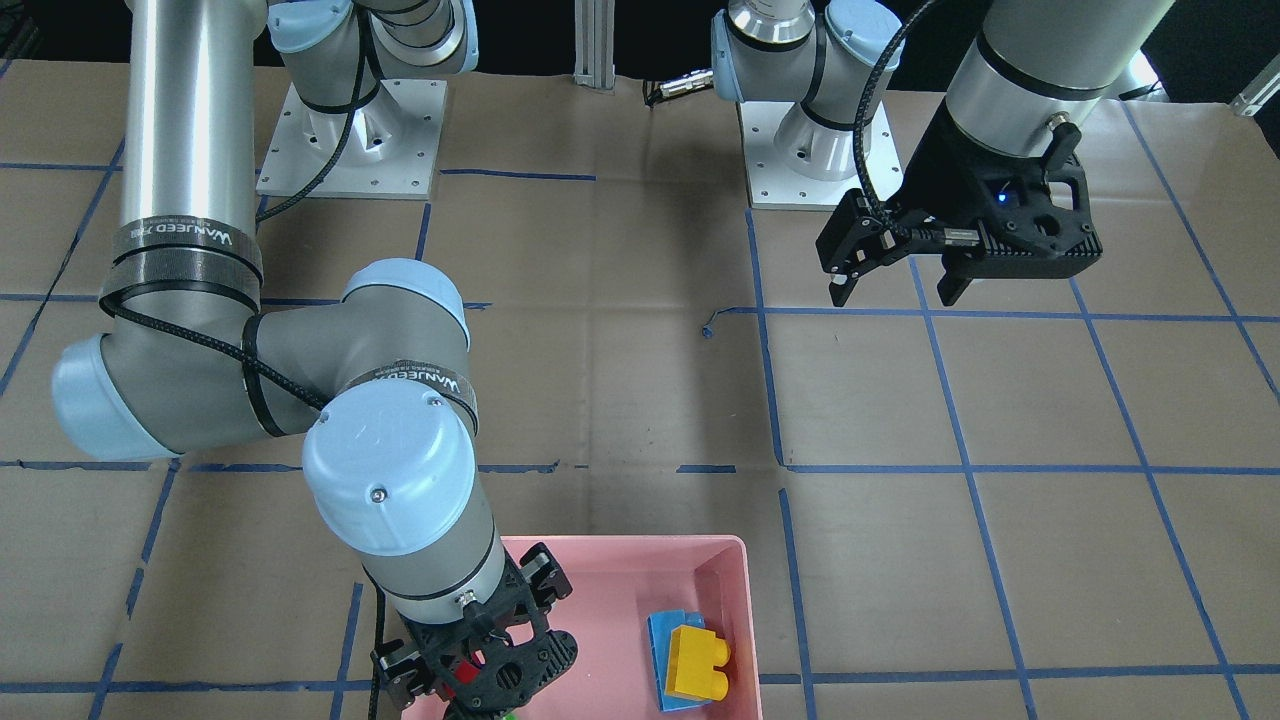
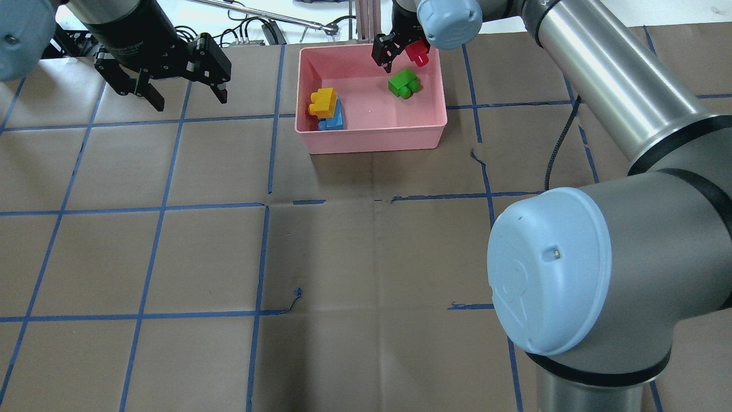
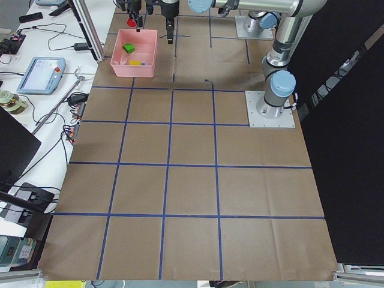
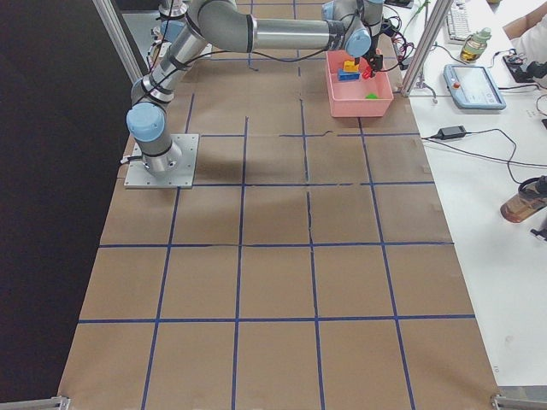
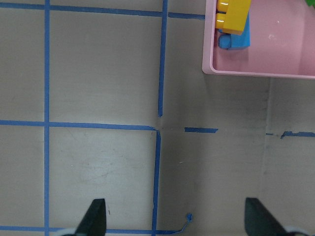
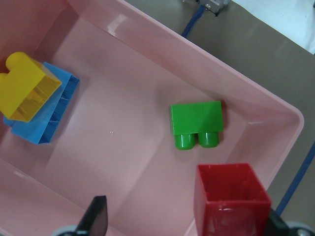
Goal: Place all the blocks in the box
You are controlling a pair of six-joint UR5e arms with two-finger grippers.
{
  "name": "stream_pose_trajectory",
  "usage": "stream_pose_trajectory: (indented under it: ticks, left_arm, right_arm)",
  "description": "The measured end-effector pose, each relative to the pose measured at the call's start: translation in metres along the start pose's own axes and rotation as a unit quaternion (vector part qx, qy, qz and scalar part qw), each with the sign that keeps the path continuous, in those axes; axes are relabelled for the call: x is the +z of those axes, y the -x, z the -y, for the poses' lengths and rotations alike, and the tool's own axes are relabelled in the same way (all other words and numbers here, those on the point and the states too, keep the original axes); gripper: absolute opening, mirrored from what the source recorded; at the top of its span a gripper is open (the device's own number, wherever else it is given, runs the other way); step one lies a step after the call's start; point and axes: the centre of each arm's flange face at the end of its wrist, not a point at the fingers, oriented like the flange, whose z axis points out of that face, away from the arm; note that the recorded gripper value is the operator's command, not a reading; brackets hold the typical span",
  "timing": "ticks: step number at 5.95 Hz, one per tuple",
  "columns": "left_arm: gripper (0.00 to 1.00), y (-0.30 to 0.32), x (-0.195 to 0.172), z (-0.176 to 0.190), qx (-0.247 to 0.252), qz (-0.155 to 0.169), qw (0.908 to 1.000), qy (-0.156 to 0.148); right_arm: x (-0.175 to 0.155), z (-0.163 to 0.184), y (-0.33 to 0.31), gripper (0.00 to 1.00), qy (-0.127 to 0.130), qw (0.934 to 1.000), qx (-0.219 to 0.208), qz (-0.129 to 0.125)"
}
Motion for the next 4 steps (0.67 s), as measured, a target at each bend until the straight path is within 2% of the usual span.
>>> stream_pose_trajectory:
  ticks: [1, 2, 4]
  left_arm:
    - [0.99, 0.0, -0.0005, -0.0003, 0.0, 0.0, 1.0, 0.0]
    - [0.99, 0.0, -0.0007, -0.0004, 0.0, 0.0, 1.0, 0.0]
    - [0.99, -0.0003, -0.001, -0.0009, 0.0, -0.001, 1.0, -0.001]
  right_arm:
    - [-0.0009, 0.0013, 0.0, 0.99, -0.006, 0.9983, -0.059, -0.003]
    - [-0.0007, 0.0017, 0.0002, 0.99, -0.008, 0.9959, -0.089, -0.004]
    - [-0.0004, 0.0017, 0.0003, 0.99, -0.008, 0.995, -0.1, -0.004]
